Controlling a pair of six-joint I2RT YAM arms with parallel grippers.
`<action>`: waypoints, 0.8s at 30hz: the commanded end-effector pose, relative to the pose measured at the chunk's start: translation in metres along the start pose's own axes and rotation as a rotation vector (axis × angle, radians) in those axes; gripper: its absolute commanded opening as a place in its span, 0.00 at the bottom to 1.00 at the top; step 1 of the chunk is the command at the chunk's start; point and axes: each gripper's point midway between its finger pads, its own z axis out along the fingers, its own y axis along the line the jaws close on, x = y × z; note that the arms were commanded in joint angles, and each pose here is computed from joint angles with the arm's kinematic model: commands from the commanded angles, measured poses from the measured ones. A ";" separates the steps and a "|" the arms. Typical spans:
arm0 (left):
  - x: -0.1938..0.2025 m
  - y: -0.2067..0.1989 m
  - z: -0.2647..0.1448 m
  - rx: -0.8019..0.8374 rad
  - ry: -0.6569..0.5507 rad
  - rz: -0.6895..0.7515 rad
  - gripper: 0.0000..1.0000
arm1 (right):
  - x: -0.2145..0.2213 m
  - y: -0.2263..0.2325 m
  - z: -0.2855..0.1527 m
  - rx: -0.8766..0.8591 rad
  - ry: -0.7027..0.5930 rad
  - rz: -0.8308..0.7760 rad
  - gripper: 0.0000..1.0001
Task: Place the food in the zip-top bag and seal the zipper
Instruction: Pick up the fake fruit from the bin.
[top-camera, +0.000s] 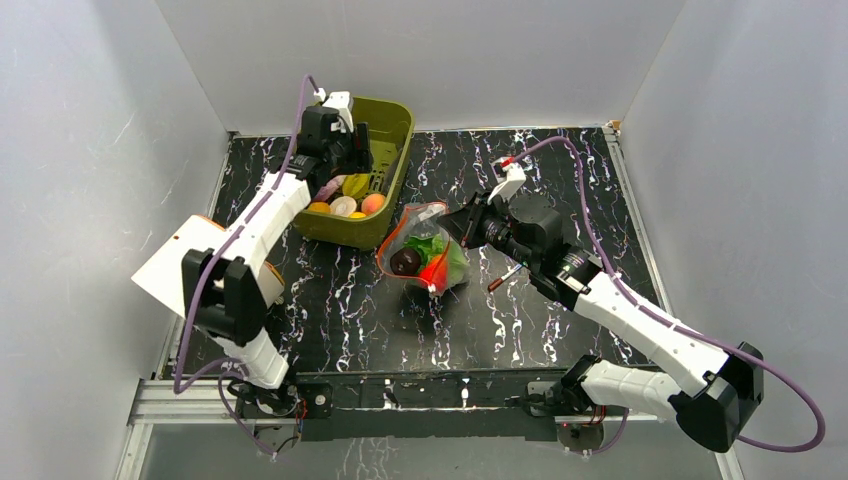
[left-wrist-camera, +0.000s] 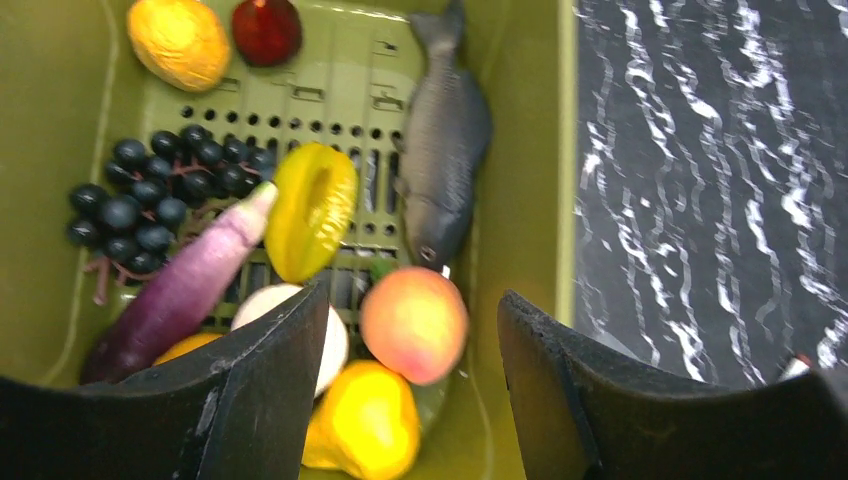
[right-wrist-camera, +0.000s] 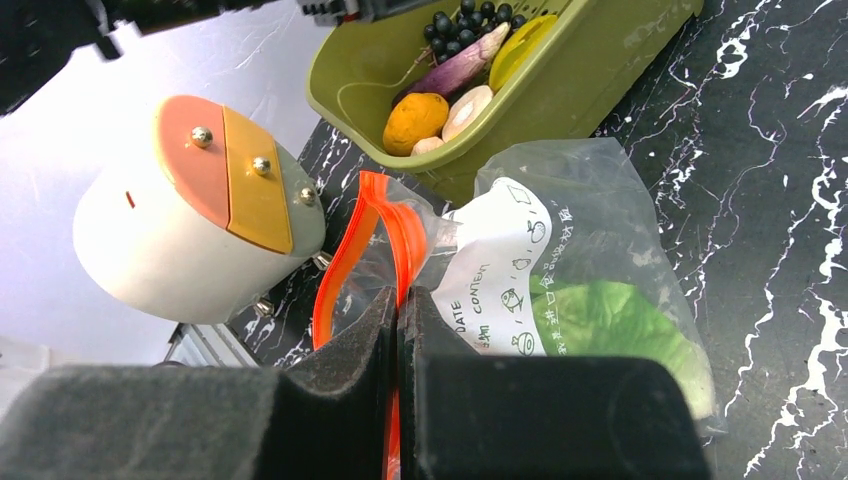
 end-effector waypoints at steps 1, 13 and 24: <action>-0.028 0.034 0.022 -0.096 -0.046 0.031 0.60 | -0.035 0.024 -0.009 -0.086 -0.125 -0.037 0.00; -0.080 0.065 0.095 -0.096 -0.124 -0.038 0.45 | -0.037 0.025 -0.007 -0.085 -0.122 -0.045 0.00; -0.082 0.083 0.155 -0.091 -0.148 -0.069 0.36 | -0.042 0.027 -0.003 -0.081 -0.130 -0.057 0.00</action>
